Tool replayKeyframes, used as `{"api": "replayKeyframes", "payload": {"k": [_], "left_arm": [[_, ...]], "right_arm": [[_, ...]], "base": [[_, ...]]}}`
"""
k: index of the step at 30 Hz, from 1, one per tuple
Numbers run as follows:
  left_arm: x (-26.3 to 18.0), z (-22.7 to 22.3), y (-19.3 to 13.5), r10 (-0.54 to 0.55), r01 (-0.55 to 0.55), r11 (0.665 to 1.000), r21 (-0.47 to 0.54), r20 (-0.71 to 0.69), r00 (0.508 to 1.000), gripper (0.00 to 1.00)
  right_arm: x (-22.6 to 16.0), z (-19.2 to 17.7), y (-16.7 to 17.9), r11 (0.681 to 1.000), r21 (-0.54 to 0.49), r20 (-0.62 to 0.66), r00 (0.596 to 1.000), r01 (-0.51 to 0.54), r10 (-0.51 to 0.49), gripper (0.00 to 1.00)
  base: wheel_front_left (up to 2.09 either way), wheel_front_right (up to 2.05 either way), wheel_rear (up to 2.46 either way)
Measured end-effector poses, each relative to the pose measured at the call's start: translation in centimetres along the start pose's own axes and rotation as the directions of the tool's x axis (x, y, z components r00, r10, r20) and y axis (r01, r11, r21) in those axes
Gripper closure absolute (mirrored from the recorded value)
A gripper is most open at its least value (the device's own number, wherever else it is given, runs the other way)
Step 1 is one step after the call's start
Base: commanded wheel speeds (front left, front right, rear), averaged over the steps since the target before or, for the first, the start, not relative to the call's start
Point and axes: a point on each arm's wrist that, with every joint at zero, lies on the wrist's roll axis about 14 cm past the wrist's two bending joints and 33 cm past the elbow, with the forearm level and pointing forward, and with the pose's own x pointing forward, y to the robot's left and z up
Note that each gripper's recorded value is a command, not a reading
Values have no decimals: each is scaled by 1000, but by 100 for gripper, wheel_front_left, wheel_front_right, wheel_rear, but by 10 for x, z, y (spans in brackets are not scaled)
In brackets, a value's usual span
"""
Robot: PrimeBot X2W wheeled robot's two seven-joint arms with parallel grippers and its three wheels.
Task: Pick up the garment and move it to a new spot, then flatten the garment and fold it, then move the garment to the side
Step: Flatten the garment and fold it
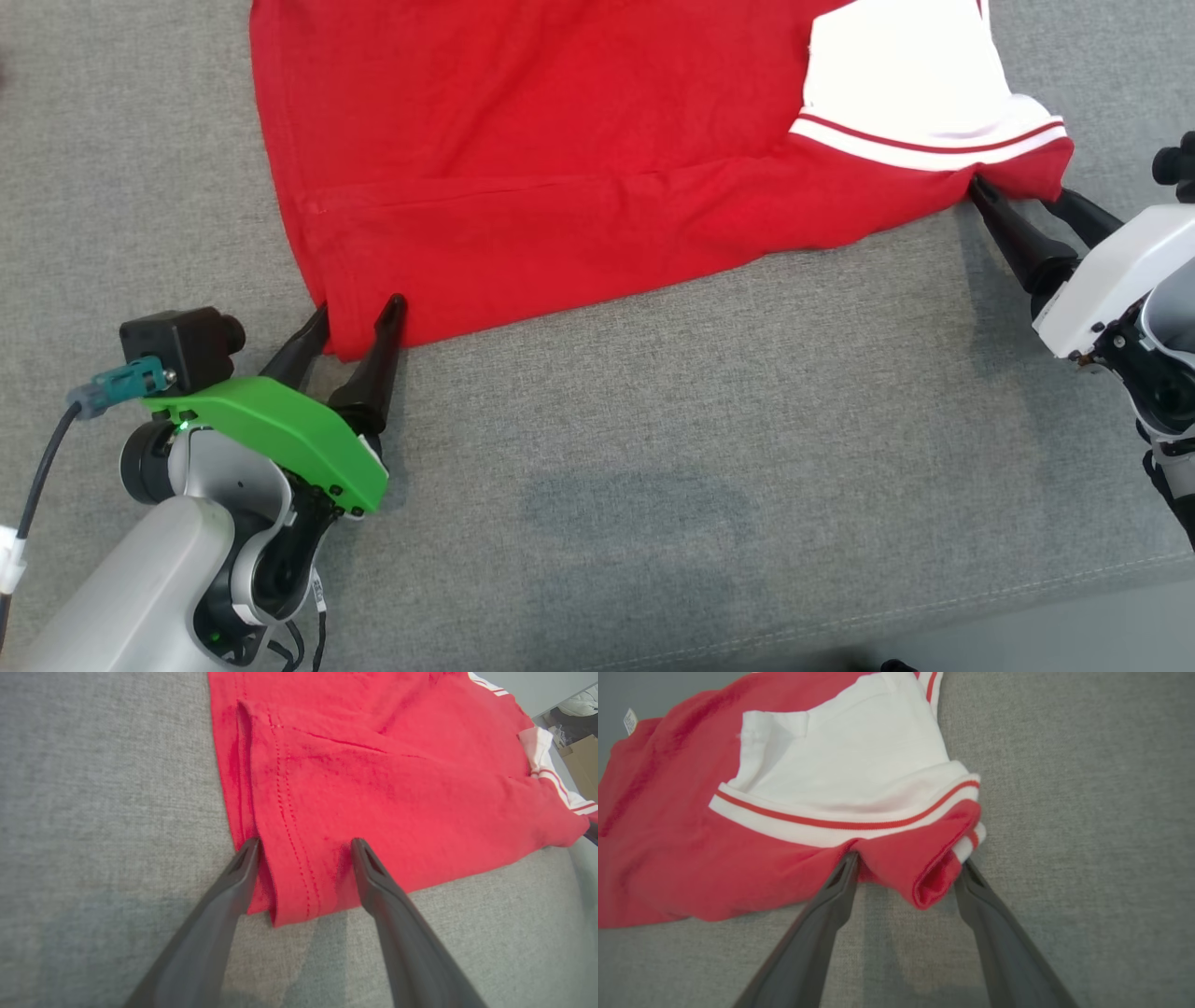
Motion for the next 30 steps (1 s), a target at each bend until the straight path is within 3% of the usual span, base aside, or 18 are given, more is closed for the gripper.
{"api": "replayKeyframes", "payload": {"k": [4,5,7,8,10,11,13,30], "left_arm": [[0,-3,1,-1,2,1000,24,-31,1000,0],[1,-5,1,0,1,999,32,-41,999,9],[2,-6,2,-3,6,999,46,-56,998,80],[2,-7,3,-2,5,999,54,-62,998,100],[3,-7,6,1,3,998,70,-70,998,100],[3,-7,7,2,3,997,76,-75,997,100],[3,-7,6,-4,11,997,80,-79,997,100],[-12,-7,-1,-40,45,997,58,-83,996,100]], "right_arm": [[3,-1,1,1000,-23,-26,1000,-1,0,0],[4,-2,1,1000,-31,-35,999,0,-1,0],[5,-1,0,998,-60,-52,999,7,-10,0],[6,-1,-1,997,-73,-60,998,10,-15,0],[7,-3,-3,996,-90,-85,996,12,-20,0],[8,-3,-2,996,-89,-91,996,12,-20,18],[8,-4,-2,996,-93,-109,994,10,-20,100],[-13,4,-12,998,-50,-104,994,40,-45,100]], "base": [[0,0,0],[0,0,0],[0,0,0],[0,0,0],[0,0,0],[0,0,0],[0,0,0],[0,0,0]]}}
